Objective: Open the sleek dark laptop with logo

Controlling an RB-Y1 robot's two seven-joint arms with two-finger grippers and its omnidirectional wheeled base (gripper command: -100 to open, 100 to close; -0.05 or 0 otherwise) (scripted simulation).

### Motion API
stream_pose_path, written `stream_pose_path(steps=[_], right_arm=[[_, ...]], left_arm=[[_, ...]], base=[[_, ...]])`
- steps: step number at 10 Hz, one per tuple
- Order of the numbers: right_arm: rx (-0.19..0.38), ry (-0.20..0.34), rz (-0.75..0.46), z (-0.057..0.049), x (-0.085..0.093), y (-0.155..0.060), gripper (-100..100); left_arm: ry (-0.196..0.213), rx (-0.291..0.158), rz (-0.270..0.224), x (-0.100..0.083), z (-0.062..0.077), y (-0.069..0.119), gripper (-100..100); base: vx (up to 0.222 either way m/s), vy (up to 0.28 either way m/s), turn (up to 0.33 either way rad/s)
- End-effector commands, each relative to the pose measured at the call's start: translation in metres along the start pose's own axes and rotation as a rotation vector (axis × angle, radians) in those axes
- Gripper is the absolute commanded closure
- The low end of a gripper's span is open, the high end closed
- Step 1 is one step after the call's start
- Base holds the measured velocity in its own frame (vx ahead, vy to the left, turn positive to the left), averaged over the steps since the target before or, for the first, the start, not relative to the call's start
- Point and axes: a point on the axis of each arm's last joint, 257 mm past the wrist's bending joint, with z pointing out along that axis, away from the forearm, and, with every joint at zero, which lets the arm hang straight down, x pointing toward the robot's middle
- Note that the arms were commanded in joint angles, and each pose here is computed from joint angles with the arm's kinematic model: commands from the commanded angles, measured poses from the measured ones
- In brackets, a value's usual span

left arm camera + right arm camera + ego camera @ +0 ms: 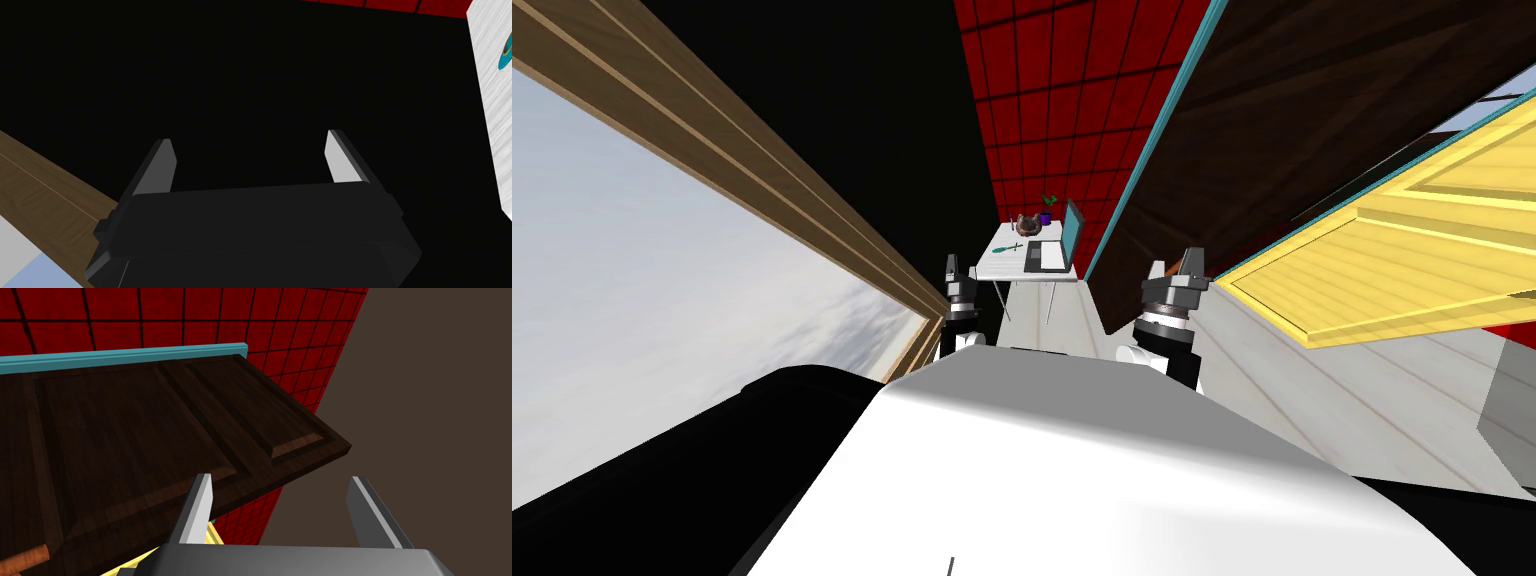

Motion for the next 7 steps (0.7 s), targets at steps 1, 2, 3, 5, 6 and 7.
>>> stream_pose_path(steps=[1, 2, 3, 5, 6, 7], right_arm=[[0.0, 0.0, 0.0, 0.0, 0.0, 0.0, 0], [0.0, 0.0, 0.0, 0.0, 0.0, 0.0, 0], [0.001, 0.0, 0.0, 0.0, 0.0, 0.0, 0], [0.001, 0.0, 0.0, 0.0, 0.0, 0.0, 0], [0.001, 0.0, 0.0, 0.0, 0.0, 0.0, 0], [0.001, 0.0, 0.0, 0.0, 0.0, 0.0, 0]], left_arm=[[0.0, 0.0, 0.0, 0.0, 0.0, 0.0, 0], [0.025, -0.013, 0.02, 0.002, 0.0, 0.003, -100], [0.043, -0.024, 0.035, 0.003, 0.0, 0.005, -100], [0.073, -0.051, 0.069, 0.004, 0.0, 0.01, -100], [0.085, -0.066, 0.086, 0.004, 0.0, 0.013, -100], [0.095, -0.082, 0.103, 0.004, 0.0, 0.015, -100]], base=[[0.0, 0.0, 0.0], [0.011, -0.02, -0.007], [0.021, -0.045, -0.01], [0.034, -0.076, -0.012], [0.04, -0.1, -0.015], [0.05, -0.093, -0.014]])
